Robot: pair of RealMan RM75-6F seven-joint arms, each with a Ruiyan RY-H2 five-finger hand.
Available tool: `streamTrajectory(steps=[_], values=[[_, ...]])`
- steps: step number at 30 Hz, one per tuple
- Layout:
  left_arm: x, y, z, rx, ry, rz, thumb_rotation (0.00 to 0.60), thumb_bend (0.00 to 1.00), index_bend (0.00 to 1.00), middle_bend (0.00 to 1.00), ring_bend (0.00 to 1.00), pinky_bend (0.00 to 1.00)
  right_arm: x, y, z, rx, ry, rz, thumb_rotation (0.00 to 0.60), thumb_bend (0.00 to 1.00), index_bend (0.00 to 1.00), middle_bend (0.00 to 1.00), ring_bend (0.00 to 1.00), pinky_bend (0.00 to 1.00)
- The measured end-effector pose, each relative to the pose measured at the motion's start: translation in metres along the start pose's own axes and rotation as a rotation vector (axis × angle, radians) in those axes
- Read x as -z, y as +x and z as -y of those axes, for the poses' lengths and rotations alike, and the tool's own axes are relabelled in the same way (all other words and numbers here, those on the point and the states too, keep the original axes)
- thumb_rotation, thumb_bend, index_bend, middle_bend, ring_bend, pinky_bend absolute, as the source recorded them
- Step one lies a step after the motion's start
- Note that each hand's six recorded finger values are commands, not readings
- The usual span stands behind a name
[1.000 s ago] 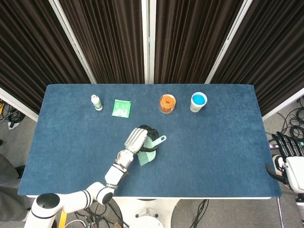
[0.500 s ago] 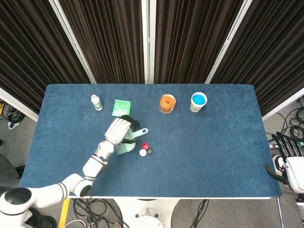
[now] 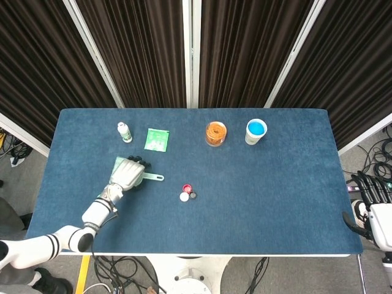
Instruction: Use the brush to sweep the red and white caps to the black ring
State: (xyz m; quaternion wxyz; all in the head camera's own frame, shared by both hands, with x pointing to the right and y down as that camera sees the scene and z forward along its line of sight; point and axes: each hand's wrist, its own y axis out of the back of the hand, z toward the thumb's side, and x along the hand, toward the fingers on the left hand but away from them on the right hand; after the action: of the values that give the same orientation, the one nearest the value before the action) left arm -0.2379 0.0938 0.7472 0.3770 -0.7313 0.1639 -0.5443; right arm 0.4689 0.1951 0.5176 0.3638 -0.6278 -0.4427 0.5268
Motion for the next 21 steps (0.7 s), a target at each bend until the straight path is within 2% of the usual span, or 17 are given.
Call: streamTrajectory(steps=[4, 7, 11, 14, 17, 21], values=[[0.018, -0.017, -0.009, -0.037, -0.096, -0.039, 0.6, 0.18, 0.21, 0.26, 0.14, 0.18, 0.003, 0.0, 0.0, -0.003, 0.0, 0.008, 0.6, 0.22, 0.0, 0.02, 0.0, 0.0], [0.049, -0.038, -0.022, -0.119, -0.182, -0.107, 0.6, 0.18, 0.21, 0.26, 0.14, 0.18, 0.003, -0.003, 0.002, -0.015, -0.002, 0.009, 0.6, 0.22, 0.0, 0.02, 0.0, 0.0], [0.113, -0.086, -0.035, -0.262, -0.266, -0.249, 0.6, 0.17, 0.22, 0.26, 0.14, 0.18, 0.004, -0.008, 0.007, -0.04, -0.018, 0.005, 0.6, 0.23, 0.0, 0.02, 0.0, 0.0], [0.159, -0.129, -0.032, -0.325, -0.242, -0.364, 0.6, 0.17, 0.23, 0.26, 0.14, 0.18, 0.004, -0.013, 0.012, -0.053, -0.028, -0.002, 0.6, 0.23, 0.0, 0.02, 0.0, 0.0], [0.188, -0.17, -0.024, -0.354, -0.226, -0.446, 0.6, 0.16, 0.24, 0.26, 0.14, 0.18, 0.0, -0.016, 0.019, -0.062, -0.037, -0.01, 0.6, 0.23, 0.0, 0.02, 0.0, 0.0], [0.198, -0.212, -0.014, -0.389, -0.207, -0.5, 0.6, 0.16, 0.25, 0.26, 0.14, 0.18, -0.007, -0.016, 0.028, -0.073, -0.049, -0.03, 0.6, 0.23, 0.0, 0.02, 0.0, 0.0]])
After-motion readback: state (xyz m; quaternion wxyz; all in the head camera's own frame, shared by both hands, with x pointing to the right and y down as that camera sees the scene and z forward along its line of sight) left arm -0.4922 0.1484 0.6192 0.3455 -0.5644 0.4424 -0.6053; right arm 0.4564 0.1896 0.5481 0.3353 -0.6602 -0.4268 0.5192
